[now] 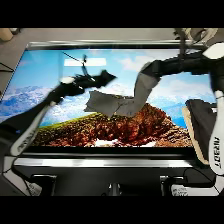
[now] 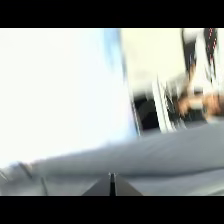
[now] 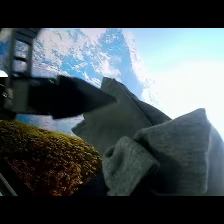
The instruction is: Fold the shirts.
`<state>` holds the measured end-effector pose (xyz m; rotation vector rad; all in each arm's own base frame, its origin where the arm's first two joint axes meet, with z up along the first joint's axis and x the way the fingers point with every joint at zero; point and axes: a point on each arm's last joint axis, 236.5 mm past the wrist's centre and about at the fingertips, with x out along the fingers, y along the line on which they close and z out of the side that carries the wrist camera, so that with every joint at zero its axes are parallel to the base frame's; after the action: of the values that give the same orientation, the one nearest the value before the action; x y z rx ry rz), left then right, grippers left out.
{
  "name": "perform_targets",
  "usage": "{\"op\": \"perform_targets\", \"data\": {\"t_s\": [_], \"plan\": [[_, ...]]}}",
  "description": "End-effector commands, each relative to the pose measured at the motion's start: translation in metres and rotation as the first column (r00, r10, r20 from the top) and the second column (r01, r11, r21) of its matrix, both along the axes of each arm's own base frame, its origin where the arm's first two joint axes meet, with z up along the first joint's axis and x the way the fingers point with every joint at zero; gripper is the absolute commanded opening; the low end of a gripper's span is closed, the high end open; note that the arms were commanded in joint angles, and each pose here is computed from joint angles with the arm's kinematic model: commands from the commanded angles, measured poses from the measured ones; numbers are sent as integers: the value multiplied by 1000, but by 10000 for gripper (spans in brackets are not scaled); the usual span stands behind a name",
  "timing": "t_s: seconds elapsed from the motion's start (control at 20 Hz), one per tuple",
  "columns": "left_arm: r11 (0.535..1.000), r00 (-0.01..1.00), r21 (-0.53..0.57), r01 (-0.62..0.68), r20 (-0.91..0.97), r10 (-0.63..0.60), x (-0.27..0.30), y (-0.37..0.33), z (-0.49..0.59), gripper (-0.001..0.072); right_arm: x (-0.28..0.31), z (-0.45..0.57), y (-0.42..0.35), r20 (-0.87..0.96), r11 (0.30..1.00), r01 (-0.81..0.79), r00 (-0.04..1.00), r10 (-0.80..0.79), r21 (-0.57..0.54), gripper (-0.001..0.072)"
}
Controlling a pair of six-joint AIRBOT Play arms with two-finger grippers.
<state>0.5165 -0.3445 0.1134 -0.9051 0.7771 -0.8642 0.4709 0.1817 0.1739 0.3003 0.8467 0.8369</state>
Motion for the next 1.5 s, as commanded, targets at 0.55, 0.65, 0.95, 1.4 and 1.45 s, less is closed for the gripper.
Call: {"op": "perform_targets", "data": {"t_s": [0.55, 0.65, 0.95, 1.4, 1.45], "plan": [[935, 859, 220, -277, 493, 138, -89, 225, 233, 28, 9, -140, 154, -170, 987, -130, 975, 144, 90, 618], [924, 866, 269, -271, 488, 112, -92, 226, 225, 28, 4, -154, 68, -228, 981, -140, 968, 108, -132, 634], [923, 884, 286, -257, 455, 105, -90, 224, 207, 29, -14, -212, -83, -448, 928, -30, 881, -151, -372, 683], [928, 900, 289, -235, 426, 96, -92, 222, 196, 29, -9, -275, -26, -609, 994, 10, 790, -73, -105, 667], [928, 900, 289, -236, 426, 96, -92, 222, 196, 29, -12, -277, -23, -614, 994, 0, 787, -65, -105, 634]]}}
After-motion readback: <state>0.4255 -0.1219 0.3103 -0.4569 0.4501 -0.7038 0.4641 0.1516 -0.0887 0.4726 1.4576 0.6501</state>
